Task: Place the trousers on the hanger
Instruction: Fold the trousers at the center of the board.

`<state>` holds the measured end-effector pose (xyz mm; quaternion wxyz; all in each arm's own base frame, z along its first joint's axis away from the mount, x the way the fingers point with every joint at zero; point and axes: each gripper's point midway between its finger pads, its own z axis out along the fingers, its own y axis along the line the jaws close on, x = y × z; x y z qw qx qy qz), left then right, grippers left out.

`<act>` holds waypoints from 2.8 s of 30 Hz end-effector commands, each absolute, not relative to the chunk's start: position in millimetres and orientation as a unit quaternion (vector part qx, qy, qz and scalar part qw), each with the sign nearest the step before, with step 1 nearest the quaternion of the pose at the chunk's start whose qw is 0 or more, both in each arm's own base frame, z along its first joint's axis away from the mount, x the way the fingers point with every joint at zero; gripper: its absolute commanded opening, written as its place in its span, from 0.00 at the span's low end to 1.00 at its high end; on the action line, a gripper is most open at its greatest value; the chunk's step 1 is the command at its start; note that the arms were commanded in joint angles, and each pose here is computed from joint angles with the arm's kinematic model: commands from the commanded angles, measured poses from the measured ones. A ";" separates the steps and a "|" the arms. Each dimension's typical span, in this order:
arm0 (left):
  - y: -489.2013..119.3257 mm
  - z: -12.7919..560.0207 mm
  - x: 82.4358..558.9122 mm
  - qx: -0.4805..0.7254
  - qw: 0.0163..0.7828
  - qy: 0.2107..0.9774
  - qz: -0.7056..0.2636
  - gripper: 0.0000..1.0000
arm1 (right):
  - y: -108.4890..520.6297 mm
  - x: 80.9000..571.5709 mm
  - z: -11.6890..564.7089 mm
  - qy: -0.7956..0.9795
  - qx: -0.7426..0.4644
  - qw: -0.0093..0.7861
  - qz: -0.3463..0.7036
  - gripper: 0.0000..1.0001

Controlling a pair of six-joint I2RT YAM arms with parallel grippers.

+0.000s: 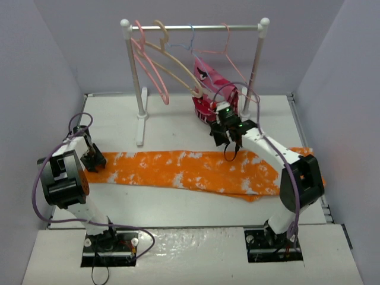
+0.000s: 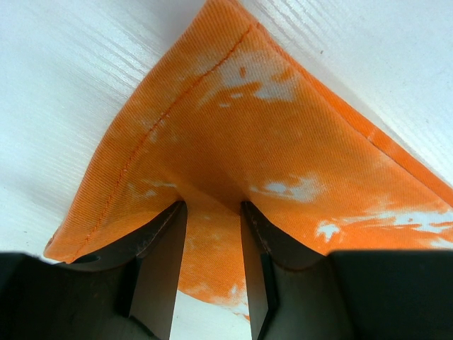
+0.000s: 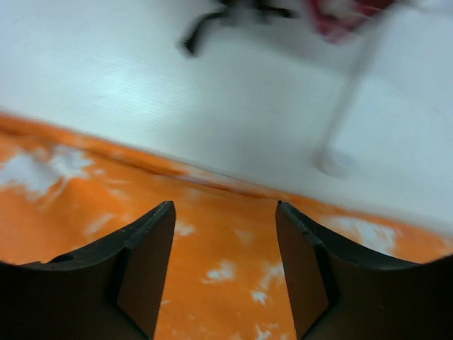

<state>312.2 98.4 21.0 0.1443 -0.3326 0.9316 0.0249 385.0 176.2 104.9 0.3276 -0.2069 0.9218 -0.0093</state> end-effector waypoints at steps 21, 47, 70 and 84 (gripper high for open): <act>89.6 -5.0 316.6 -0.333 0.114 0.936 0.011 0.33 | -164.5 394.7 83.0 0.803 0.480 0.278 -0.219 0.68; 82.9 -17.6 306.8 -0.318 0.087 0.944 0.028 0.33 | -213.1 382.6 70.3 0.796 0.487 0.256 -0.253 0.00; 62.8 81.9 344.8 -0.304 0.248 0.920 -0.018 0.41 | -144.1 375.5 136.3 0.836 0.418 0.328 -0.136 0.55; 45.1 30.3 343.1 -0.300 0.188 0.934 -0.037 0.49 | -54.3 301.3 53.4 0.859 0.414 0.299 0.050 0.55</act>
